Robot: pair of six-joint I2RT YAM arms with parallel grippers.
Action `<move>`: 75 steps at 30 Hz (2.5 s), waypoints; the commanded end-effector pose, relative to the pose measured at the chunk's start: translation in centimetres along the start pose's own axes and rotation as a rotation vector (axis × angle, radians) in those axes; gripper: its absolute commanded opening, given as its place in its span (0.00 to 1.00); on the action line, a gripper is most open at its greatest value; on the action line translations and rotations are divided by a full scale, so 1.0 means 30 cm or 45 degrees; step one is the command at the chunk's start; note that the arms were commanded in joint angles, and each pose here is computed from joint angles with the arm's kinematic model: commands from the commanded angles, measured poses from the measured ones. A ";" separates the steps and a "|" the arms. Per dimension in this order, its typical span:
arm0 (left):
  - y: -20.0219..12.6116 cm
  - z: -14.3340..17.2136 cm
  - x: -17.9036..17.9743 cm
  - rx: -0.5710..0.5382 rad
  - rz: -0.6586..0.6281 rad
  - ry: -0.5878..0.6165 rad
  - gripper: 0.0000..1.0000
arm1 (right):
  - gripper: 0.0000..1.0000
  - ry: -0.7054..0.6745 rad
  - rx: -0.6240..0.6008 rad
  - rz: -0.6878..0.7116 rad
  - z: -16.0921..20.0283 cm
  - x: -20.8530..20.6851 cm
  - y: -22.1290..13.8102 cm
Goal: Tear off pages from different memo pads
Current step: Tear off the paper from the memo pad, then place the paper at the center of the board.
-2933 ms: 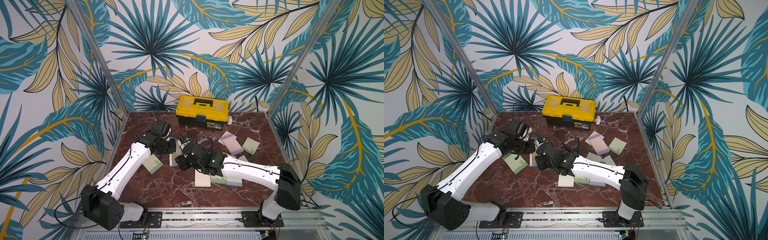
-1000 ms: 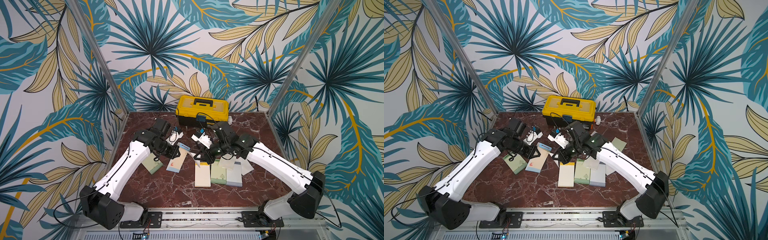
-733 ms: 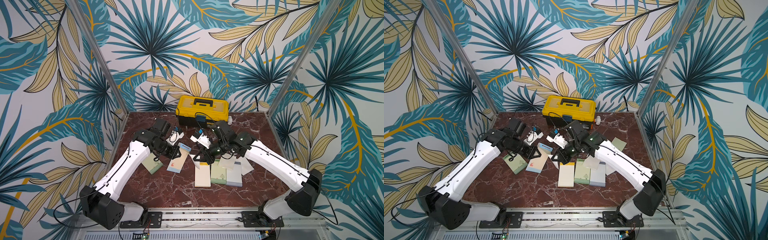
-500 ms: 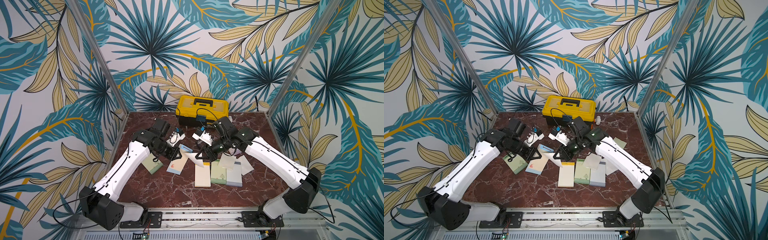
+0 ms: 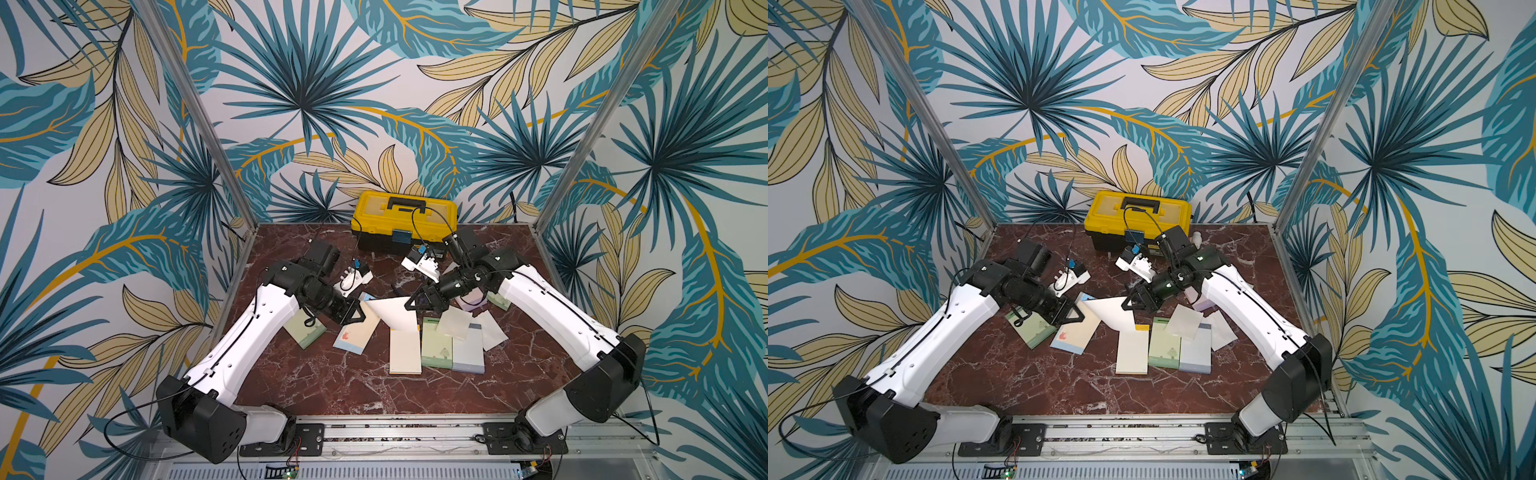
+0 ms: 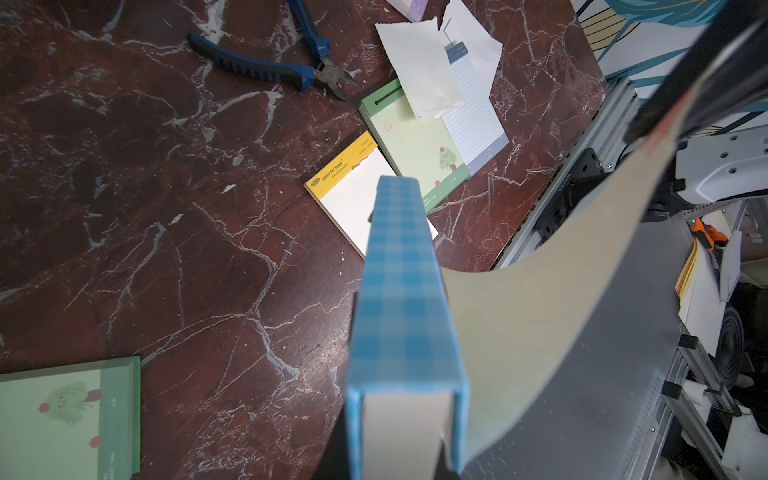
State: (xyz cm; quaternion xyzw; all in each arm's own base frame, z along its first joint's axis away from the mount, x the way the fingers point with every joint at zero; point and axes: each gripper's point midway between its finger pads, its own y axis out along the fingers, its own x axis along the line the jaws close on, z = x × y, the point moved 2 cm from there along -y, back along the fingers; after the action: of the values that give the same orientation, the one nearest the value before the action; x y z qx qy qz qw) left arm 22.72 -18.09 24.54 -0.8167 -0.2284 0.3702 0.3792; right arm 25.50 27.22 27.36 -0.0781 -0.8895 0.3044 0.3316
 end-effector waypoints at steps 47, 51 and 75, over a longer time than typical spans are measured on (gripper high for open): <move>0.088 -0.142 0.137 -0.288 0.195 -0.410 0.00 | 0.00 0.788 -0.391 0.412 0.171 -0.575 -0.203; 0.143 -0.223 0.209 -0.363 0.149 -0.460 0.00 | 0.00 0.962 -0.468 0.493 0.203 -0.661 -0.259; 0.538 -0.199 0.494 -0.153 0.088 -0.665 0.00 | 0.00 1.399 -0.742 0.633 0.468 -0.936 -0.432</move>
State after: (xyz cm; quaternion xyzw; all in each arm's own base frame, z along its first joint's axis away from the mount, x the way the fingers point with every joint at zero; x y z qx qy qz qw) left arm 36.28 -20.88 8.37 -0.7086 -0.2949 0.5912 0.2476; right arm 38.75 0.63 13.32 -0.5091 -0.6092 0.0344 0.6070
